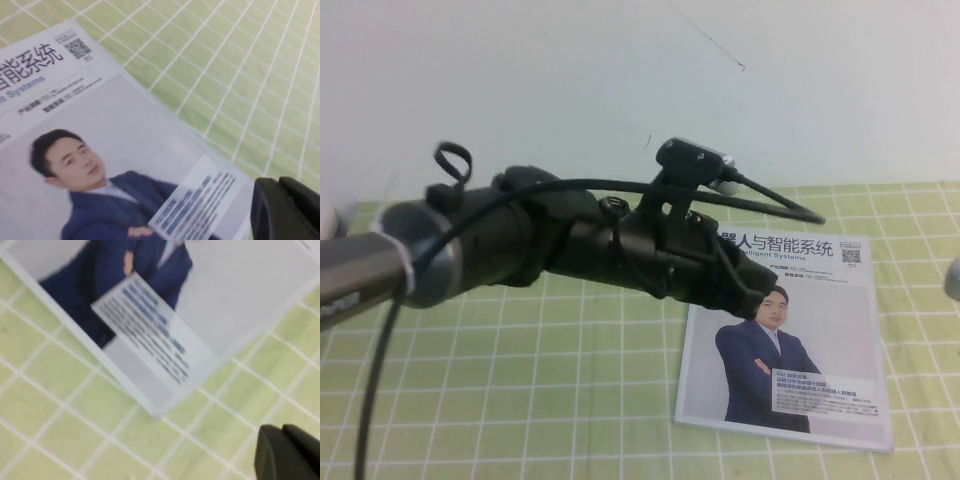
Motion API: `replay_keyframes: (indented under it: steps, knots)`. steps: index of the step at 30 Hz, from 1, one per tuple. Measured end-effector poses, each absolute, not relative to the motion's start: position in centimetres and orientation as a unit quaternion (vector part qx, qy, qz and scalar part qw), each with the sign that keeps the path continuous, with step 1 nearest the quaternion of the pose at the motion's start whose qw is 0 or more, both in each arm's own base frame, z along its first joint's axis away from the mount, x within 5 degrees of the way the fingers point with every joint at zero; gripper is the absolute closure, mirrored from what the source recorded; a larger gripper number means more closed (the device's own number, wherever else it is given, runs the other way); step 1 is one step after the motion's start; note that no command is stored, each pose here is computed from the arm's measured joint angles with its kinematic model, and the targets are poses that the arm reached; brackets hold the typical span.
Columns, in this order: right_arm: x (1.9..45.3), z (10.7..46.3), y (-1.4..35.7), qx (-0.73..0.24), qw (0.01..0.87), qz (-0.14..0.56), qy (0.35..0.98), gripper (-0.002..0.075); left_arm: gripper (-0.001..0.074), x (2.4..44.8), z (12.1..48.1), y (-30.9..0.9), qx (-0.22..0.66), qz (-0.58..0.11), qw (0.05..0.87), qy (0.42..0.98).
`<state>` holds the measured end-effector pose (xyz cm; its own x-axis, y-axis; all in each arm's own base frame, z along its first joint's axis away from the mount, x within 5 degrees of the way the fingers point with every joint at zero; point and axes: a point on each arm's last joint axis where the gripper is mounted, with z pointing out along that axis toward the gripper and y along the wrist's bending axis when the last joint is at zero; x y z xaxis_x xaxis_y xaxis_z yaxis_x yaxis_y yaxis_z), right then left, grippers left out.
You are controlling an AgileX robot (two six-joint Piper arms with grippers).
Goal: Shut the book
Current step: 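Close the open booklet and leave it lying on the table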
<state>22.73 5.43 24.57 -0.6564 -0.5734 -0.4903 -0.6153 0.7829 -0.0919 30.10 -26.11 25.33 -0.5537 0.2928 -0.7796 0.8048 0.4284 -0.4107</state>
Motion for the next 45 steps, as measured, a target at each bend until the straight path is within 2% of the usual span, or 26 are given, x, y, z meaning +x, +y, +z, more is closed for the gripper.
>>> replay_keyframes:
  steps: [4, 6, 9, 15, 20, 25, 29, 34, 39, 45]
  knots:
    - [19.2, 27.0, 3.1, -0.314, 0.22, -0.048, 0.922, 0.0729, 0.0739, 29.0, 28.9, -22.9, 0.405, -0.301, 0.342, 0.793]
    - [17.6, 28.3, 1.8, -0.282, 0.225, -0.095, 0.928, 0.0729, 0.0739, 29.0, 30.8, -20.3, 0.39, -0.259, 0.356, 0.809]
    - [14.7, 30.8, 0.4, -0.229, 0.282, -0.14, 0.921, 0.0729, 0.0739, 28.8, 33.8, -15.6, 0.333, -0.219, 0.382, 0.834]
    - [8.4, 34.2, -0.1, -0.168, 0.442, -0.105, 0.875, 0.0729, 0.0739, 26.2, 39.9, -8.1, 0.239, -0.162, 0.481, 0.828]
    - [4.9, 33.8, -0.1, -0.152, 0.508, -0.065, 0.845, 0.0729, 0.0739, 22.0, 43.1, -6.0, 0.192, -0.146, 0.58, 0.778]
    - [4.1, 31.2, 0.3, -0.151, 0.507, -0.032, 0.848, 0.0729, 0.0739, 18.6, 41.8, -5.3, 0.181, -0.134, 0.624, 0.748]
    - [4.0, 29.0, 0.8, -0.16, 0.504, -0.002, 0.849, 0.0729, 0.0739, 15.8, 39.4, -4.8, 0.16, -0.142, 0.654, 0.726]
    - [4.0, 26.4, 1.2, -0.181, 0.498, 0.011, 0.848, 0.0729, 0.0739, 12.5, 35.7, -4.6, 0.183, -0.139, 0.67, 0.706]
    - [3.9, 26.1, 1.5, -0.186, 0.502, 0.027, 0.844, 0.0729, 0.0739, 9.4, 33.9, -4.5, 0.196, -0.148, 0.695, 0.676]
    - [3.8, 26.2, 1.8, -0.181, 0.504, 0.048, 0.843, 0.0729, 0.0739, 7.8, 33.0, -4.5, 0.198, -0.16, 0.705, 0.662]
